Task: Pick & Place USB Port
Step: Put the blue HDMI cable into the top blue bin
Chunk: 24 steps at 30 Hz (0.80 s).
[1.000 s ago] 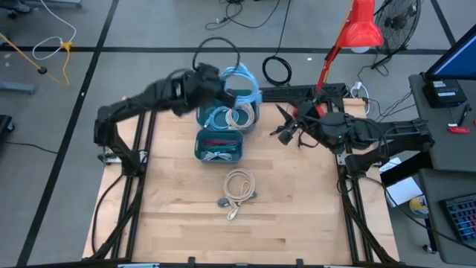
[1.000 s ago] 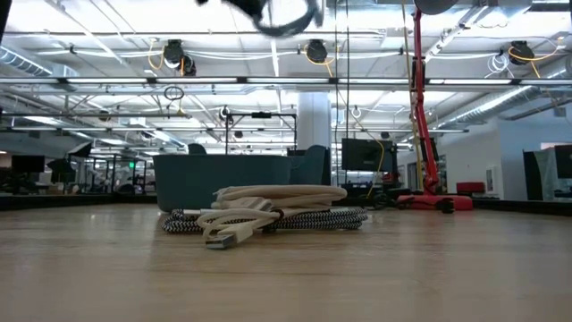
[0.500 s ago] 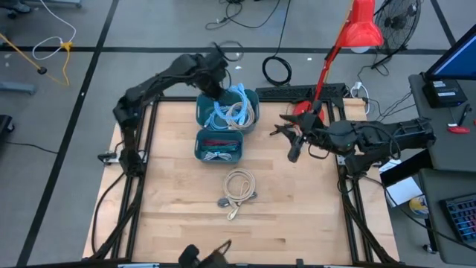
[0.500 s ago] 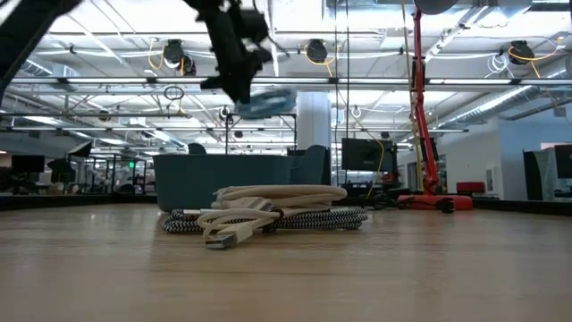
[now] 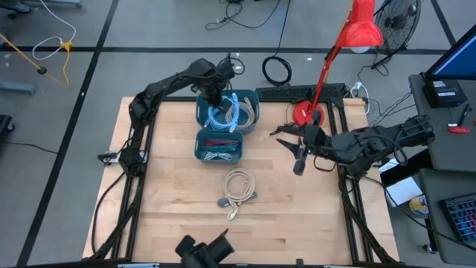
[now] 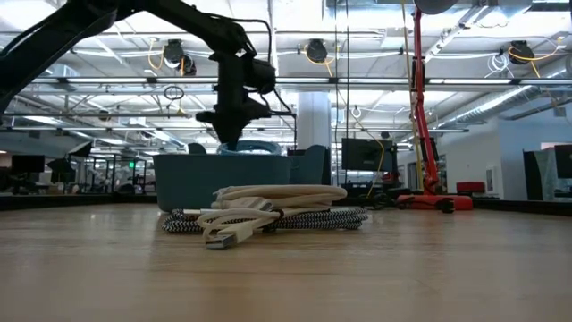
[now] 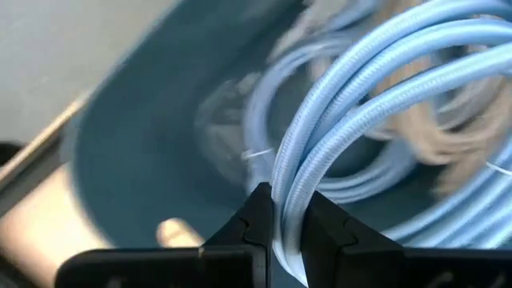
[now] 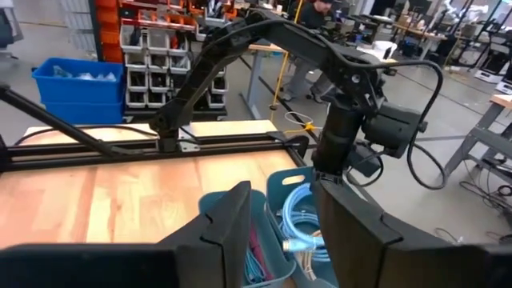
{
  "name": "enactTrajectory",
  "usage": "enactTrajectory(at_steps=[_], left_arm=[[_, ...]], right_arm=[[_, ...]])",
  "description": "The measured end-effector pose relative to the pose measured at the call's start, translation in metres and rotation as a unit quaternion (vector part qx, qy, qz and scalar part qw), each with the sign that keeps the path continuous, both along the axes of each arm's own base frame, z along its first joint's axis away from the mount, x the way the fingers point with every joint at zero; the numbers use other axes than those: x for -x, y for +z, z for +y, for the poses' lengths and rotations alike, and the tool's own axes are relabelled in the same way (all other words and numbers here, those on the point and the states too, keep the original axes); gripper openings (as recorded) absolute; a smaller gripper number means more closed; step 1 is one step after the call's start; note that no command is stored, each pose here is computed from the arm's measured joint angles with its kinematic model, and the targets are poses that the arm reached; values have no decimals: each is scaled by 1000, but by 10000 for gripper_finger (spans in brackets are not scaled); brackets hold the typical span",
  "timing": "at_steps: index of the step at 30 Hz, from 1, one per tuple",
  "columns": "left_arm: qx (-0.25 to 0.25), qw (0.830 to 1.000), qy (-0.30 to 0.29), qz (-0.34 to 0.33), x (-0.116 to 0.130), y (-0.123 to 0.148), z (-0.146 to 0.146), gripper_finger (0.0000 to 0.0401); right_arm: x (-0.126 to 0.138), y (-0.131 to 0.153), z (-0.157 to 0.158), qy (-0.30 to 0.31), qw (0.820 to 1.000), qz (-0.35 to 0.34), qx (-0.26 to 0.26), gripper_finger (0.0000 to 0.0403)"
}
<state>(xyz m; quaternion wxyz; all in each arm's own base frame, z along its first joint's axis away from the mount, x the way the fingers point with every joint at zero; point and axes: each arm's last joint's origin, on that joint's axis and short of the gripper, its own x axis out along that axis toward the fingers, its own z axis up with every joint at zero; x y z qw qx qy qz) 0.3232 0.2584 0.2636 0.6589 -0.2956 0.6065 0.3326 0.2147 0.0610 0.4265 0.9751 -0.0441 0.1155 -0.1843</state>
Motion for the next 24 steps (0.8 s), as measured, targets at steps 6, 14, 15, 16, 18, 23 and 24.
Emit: enactTrajectory(at_steps=[6,14,15,16,18,23,24], left_arm=[[-10,999,24,34,12,1,8,33],[23,996,16,85,22,-26,4,33],[30,995,14,92,23,-32,3,33],[39,995,12,96,24,-40,1,33],[57,994,2,98,23,-54,-5,33],[42,994,-17,101,15,-67,-16,35],[27,994,-21,105,13,-67,-17,42]], right_arm=[[1,-3,1,-1,1000,10,-10,134],[1,-3,1,0,1000,8,-11,131],[1,-3,1,0,1000,8,-11,131],[1,-3,1,0,1000,8,-11,130],[1,-3,1,0,1000,8,-11,129],[1,-3,1,0,1000,7,-11,128],[1,-3,1,0,1000,7,-11,128]])
